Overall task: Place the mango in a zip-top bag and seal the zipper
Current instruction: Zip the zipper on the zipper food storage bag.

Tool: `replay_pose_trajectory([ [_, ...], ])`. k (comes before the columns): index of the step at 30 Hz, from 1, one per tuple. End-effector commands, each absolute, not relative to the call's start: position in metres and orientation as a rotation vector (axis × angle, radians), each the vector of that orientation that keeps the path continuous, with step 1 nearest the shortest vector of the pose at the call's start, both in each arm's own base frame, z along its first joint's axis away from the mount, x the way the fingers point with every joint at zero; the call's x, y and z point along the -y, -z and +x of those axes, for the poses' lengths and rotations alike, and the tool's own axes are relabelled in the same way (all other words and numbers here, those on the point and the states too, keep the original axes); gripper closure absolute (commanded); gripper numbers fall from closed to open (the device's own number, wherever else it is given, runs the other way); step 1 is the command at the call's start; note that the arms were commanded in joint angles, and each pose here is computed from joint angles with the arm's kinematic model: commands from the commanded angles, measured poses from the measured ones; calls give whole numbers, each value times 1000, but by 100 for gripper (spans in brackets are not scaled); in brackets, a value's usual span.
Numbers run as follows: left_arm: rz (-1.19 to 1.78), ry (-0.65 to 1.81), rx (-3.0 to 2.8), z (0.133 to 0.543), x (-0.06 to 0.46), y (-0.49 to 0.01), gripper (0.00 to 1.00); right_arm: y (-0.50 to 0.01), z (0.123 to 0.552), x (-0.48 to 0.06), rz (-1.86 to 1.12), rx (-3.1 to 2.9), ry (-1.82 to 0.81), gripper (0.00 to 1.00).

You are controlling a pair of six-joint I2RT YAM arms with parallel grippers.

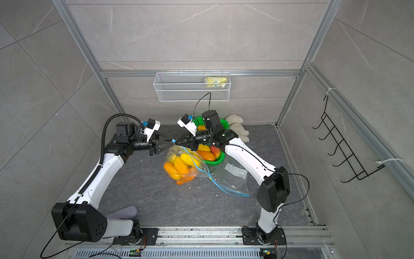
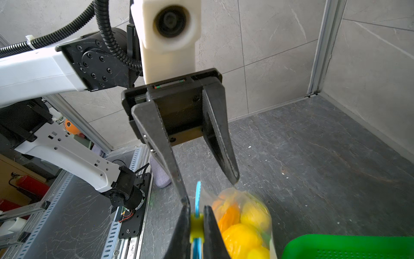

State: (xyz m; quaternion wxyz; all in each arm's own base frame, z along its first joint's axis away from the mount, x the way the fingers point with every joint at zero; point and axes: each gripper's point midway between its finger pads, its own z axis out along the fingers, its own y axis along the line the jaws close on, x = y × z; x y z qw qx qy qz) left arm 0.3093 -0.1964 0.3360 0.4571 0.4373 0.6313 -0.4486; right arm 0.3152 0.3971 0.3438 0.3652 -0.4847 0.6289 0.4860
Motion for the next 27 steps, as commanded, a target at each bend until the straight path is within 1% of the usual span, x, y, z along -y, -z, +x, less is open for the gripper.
replay_pose_trajectory([
  [1,1113,1153,-1496,305,200,-349,57,-370,305,-396,-1277,-1521,-1254,100],
  [4,1128,1175,-1513,307,202,-345,58,-371,303,-397,-1282,-1513,-1262,100],
  [10,1138,1160,-1531,315,209,-341,59,-369,303,-399,-1285,-1508,-1281,100],
  [13,1161,1150,-1526,313,216,-340,66,-369,303,-398,-1284,-1507,-1282,100],
  [15,1172,1151,-1519,310,219,-340,74,-369,303,-398,-1285,-1505,-1276,100],
  [17,1176,1147,-1514,309,220,-341,84,-369,304,-396,-1277,-1513,-1265,100],
  [21,1172,1142,-1496,306,219,-346,100,-363,307,-394,-1260,-1544,-1230,100],
  [27,1104,1125,-1495,306,211,-357,100,-347,329,-383,-1149,-1656,-1105,100],
])
